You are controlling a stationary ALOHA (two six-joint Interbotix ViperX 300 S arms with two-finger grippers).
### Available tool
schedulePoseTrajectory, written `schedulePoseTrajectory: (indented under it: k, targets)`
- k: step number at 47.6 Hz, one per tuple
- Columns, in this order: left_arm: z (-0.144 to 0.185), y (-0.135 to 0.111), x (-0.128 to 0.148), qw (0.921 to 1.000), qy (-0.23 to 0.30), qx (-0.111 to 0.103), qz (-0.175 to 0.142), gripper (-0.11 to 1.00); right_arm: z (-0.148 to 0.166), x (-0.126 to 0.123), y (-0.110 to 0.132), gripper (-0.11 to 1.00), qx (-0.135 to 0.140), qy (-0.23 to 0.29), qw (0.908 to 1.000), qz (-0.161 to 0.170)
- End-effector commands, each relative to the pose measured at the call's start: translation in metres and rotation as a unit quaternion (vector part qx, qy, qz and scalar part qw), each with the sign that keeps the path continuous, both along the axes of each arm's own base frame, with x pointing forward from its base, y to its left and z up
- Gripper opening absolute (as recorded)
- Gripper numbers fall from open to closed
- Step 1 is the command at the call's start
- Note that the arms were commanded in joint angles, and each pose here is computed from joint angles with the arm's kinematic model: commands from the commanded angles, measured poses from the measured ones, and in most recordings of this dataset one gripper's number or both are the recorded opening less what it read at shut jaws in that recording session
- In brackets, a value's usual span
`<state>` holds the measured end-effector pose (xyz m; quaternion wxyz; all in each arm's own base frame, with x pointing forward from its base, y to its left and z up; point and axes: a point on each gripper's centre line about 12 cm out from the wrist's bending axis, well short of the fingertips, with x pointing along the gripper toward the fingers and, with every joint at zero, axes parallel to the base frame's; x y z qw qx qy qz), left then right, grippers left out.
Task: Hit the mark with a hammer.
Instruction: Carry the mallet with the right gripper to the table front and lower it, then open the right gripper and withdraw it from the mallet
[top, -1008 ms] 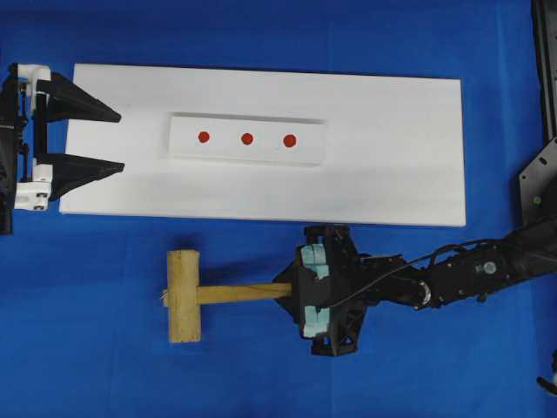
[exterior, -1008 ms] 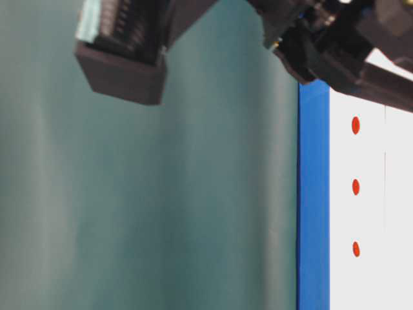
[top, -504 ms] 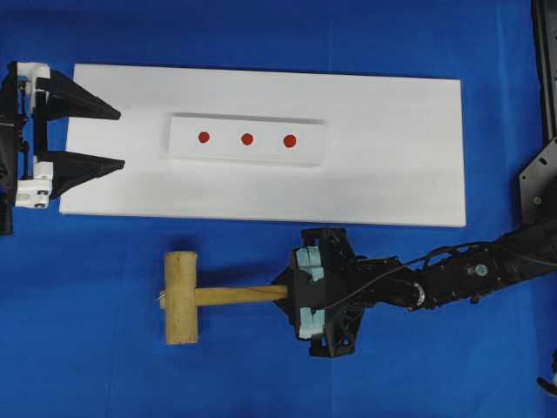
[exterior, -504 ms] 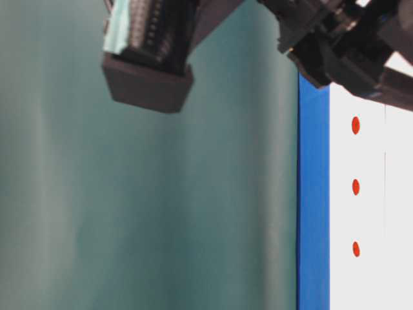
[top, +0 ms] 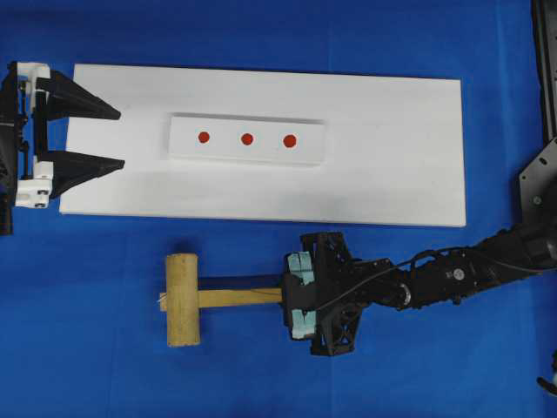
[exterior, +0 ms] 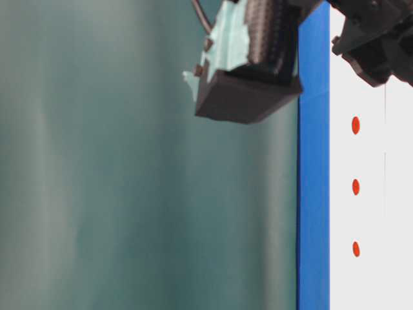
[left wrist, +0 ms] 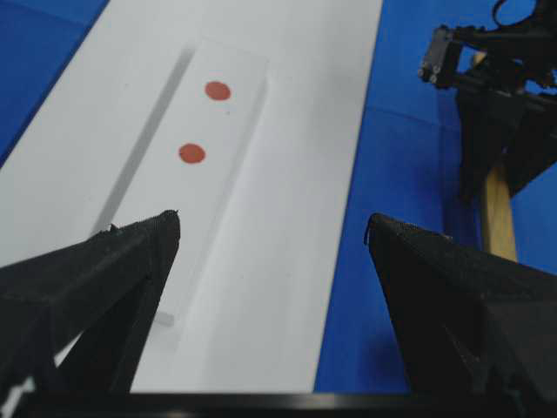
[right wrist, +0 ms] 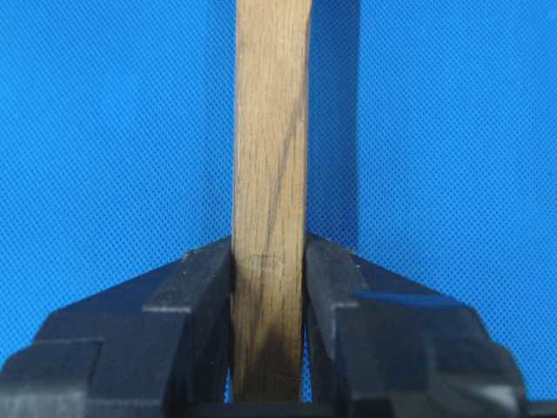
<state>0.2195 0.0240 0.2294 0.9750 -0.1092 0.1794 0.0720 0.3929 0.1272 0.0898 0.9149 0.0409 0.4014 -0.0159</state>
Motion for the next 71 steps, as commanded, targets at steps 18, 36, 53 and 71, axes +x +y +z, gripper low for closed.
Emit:
schedulePoseTrajectory:
  k: [18,36,53,71]
  targets:
    - [0.004,0.001,0.001,1.0,-0.006,-0.001,0.003,0.84,0.009,0.006,0.002,0.87,0.001,-0.014,0.9999,-0.001]
    - [0.004,0.001,0.001,1.0,-0.005,-0.001,0.003,0.84,0.069,-0.001,-0.002,0.84,0.022,-0.078,0.9967,0.0]
    - [0.004,-0.001,0.001,1.0,-0.006,0.002,-0.003,0.84,0.105,-0.017,-0.017,0.84,0.019,-0.119,0.9925,-0.023]
    - [0.004,-0.001,0.002,1.0,-0.005,0.003,-0.003,0.84,0.123,-0.029,-0.085,0.84,-0.016,-0.143,0.9854,-0.091]
